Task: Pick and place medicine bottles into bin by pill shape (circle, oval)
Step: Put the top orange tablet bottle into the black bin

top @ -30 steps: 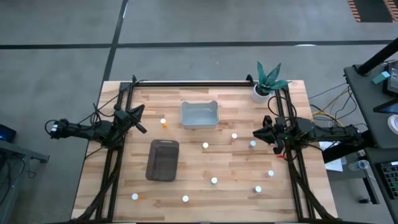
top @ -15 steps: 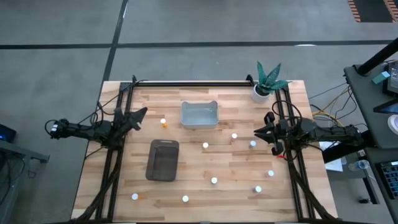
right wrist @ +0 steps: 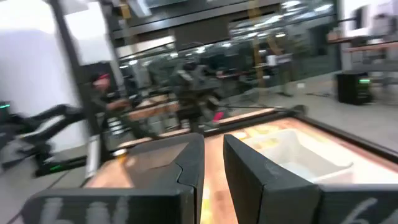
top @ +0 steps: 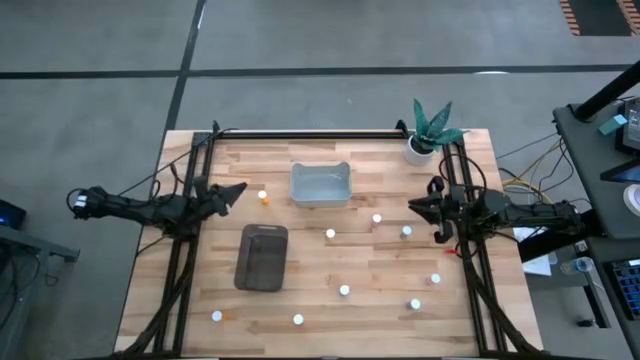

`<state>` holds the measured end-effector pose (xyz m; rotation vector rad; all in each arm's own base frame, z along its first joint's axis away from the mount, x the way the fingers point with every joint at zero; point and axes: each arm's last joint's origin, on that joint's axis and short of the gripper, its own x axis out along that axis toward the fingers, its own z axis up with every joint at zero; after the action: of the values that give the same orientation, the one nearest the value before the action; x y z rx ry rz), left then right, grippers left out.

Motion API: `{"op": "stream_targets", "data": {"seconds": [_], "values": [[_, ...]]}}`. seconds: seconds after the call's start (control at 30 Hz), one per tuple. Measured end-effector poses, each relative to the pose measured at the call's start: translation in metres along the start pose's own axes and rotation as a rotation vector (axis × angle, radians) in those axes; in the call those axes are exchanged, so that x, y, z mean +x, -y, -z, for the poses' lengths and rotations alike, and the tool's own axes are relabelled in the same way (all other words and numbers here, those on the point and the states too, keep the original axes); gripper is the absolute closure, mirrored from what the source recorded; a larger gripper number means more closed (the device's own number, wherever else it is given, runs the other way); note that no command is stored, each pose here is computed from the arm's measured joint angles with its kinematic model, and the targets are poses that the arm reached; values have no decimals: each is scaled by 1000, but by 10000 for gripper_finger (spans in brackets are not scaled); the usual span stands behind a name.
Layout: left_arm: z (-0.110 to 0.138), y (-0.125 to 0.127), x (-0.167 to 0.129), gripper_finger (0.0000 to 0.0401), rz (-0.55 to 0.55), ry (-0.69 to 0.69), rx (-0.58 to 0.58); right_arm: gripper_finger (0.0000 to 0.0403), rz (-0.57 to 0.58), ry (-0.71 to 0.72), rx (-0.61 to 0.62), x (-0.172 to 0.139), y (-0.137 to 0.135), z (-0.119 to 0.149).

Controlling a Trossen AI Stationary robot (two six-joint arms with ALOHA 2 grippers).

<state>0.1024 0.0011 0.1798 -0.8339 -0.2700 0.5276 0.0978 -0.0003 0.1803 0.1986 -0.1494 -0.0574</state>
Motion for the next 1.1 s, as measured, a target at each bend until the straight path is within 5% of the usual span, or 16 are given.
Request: {"op": "stream_targets", "data": {"seconds": [0.73, 1.1], "values": [[13, 80, 58, 401, -30, -323, 101, 351, 157, 184, -215, -1, 2, -17], [18, 110, 81, 401, -373, -618, 224, 351, 174, 222, -361, -3, -1, -36]]}}
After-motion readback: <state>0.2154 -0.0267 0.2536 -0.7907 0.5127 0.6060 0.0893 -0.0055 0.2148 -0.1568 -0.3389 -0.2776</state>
